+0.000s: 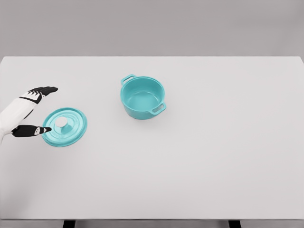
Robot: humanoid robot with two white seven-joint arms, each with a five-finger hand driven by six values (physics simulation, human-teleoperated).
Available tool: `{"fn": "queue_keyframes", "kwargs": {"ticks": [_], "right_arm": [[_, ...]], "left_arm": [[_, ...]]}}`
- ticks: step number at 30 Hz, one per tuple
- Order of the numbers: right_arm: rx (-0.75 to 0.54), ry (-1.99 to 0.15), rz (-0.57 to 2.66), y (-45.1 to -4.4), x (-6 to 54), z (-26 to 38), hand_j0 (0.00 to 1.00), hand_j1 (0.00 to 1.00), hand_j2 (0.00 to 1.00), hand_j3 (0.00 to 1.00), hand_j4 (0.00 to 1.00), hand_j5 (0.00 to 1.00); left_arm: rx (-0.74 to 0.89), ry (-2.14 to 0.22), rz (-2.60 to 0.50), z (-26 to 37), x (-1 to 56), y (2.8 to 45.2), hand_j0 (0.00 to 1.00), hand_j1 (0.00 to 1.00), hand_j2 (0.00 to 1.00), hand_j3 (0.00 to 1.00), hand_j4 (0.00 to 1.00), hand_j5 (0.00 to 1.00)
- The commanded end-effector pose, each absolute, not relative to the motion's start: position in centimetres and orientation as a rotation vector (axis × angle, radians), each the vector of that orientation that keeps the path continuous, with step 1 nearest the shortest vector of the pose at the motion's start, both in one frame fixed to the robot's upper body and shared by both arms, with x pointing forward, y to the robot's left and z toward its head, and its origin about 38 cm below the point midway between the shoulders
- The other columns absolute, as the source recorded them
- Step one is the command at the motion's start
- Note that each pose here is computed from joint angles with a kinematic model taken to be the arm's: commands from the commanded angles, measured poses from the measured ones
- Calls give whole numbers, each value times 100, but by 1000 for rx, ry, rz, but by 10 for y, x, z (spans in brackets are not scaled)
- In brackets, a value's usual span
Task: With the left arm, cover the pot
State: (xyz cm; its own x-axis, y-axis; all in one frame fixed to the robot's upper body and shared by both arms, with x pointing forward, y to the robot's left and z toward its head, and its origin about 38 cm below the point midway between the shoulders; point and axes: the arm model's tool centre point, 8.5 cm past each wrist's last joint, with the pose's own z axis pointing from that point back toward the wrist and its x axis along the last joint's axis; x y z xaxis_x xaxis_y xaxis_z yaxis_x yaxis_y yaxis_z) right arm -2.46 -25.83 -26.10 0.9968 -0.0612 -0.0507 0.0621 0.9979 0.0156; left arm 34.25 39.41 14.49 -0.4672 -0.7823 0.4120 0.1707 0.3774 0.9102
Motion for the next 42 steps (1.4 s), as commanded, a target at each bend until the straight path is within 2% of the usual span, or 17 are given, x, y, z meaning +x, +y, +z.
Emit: {"fn": "queue_keyframes", "kwargs": {"ticks": [1, 11, 12, 14, 18, 25, 26, 27, 33, 35, 41, 42], "right_arm": [[18, 49, -62, -258, -24, -261, 100, 100, 100, 100, 100, 100], [18, 51, -62, -258, -25, -261, 100, 100, 100, 100, 100, 100], [17, 49, -62, -258, -24, -261, 100, 100, 100, 100, 100, 100], [17, 49, -62, -258, -24, -261, 100, 100, 100, 100, 100, 100], [17, 49, -62, -258, -24, -261, 100, 100, 100, 100, 100, 100], [18, 49, -62, -258, -24, -261, 100, 100, 100, 100, 100, 100], [18, 49, -62, -258, -24, -261, 100, 100, 100, 100, 100, 100], [18, 51, -62, -258, -25, -261, 100, 100, 100, 100, 100, 100], [17, 49, -62, -258, -24, -261, 100, 100, 100, 100, 100, 100], [17, 48, -61, -258, -23, -261, 100, 100, 100, 100, 100, 100], [17, 49, -62, -258, -24, -261, 100, 100, 100, 100, 100, 100], [18, 49, -62, -258, -24, -261, 100, 100, 100, 100, 100, 100]], "left_arm": [[542, -1690, -1249, 145, 343, 394, 100, 100, 100, 100, 100, 100], [596, -1691, -1258, 160, 358, 404, 100, 100, 100, 100, 100, 100], [640, -1692, -1291, 172, 366, 405, 100, 100, 100, 100, 100, 100], [711, -1535, -1497, 194, 374, 422, 100, 100, 100, 100, 100, 100], [605, -1359, -1647, 177, 372, 415, 100, 100, 100, 100, 100, 100], [563, -1392, -1717, 178, 377, 389, 100, 100, 100, 100, 100, 100], [568, -1396, -1718, 180, 379, 388, 90, 90, 90, 90, 90, 90], [562, -1397, -1716, 178, 379, 387, 88, 88, 88, 88, 88, 88], [546, -1370, -1700, 169, 378, 394, 86, 86, 86, 86, 86, 86], [540, -1371, -1702, 168, 378, 393, 82, 82, 82, 82, 82, 82], [526, -1368, -1714, 164, 377, 388, 82, 82, 82, 82, 82, 82], [526, -1368, -1714, 164, 377, 388, 78, 78, 78, 78, 78, 78]]}}
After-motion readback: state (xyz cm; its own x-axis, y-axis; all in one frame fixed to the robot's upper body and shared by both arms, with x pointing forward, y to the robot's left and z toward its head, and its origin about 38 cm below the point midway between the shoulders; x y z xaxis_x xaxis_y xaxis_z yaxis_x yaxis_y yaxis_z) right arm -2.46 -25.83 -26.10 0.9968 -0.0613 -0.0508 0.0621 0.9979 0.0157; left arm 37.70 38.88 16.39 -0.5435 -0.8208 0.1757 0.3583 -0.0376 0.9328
